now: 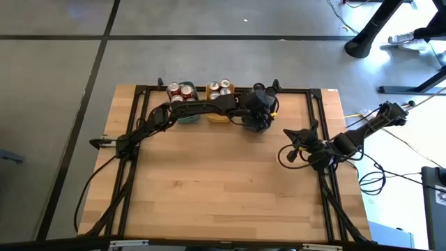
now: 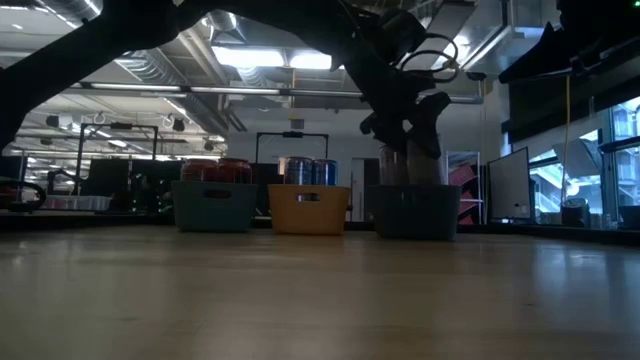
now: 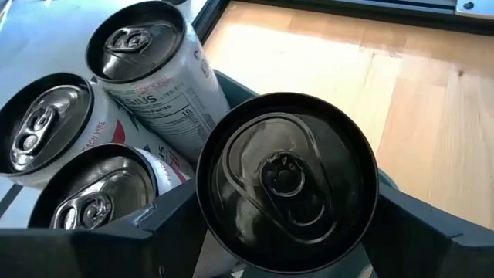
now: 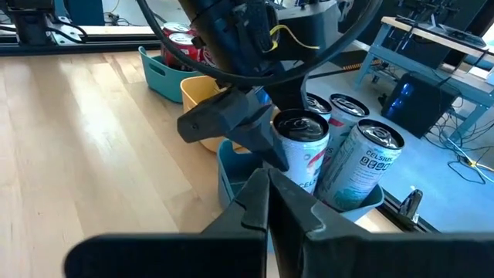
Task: Sort soda cans
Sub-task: Put the white-pink soda can into the blue bin
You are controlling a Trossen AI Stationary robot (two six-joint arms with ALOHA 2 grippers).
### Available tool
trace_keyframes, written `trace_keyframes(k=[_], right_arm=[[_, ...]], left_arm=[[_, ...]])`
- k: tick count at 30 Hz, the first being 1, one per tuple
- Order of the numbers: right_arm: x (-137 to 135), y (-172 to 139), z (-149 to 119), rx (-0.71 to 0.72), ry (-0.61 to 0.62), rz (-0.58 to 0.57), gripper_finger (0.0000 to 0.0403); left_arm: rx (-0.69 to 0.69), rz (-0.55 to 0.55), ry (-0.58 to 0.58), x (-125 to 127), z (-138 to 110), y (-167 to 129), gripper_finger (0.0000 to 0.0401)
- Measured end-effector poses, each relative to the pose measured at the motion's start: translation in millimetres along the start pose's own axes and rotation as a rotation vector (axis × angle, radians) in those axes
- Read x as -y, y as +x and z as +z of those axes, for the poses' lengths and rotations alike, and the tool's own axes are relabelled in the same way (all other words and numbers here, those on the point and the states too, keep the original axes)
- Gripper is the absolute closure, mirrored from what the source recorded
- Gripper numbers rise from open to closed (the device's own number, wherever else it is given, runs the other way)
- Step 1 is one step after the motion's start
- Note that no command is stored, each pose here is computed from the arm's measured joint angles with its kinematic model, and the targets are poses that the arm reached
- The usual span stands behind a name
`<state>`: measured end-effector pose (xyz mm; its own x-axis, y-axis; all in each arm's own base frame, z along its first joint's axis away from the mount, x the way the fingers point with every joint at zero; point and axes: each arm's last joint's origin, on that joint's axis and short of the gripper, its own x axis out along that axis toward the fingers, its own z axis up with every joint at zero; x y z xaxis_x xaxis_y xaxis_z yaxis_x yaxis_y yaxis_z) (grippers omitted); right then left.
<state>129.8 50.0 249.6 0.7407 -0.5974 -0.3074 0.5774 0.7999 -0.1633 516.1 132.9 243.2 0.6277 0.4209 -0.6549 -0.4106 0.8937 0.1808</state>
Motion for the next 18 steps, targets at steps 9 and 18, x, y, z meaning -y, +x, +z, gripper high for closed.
trace_keyframes(k=[9,18], right_arm=[[0.1,0.0,-0.2,-0.001,0.002,0.0,0.0398],[0.1,0.0,-0.3,-0.002,0.0,0.0,0.0398]], left_arm=[[-0.004,0.007,-0.028,-3.0,-1.4,3.5,0.0119],[-0.005,-0.002,-0.001,1.1,-1.7,2.6,0.0119]])
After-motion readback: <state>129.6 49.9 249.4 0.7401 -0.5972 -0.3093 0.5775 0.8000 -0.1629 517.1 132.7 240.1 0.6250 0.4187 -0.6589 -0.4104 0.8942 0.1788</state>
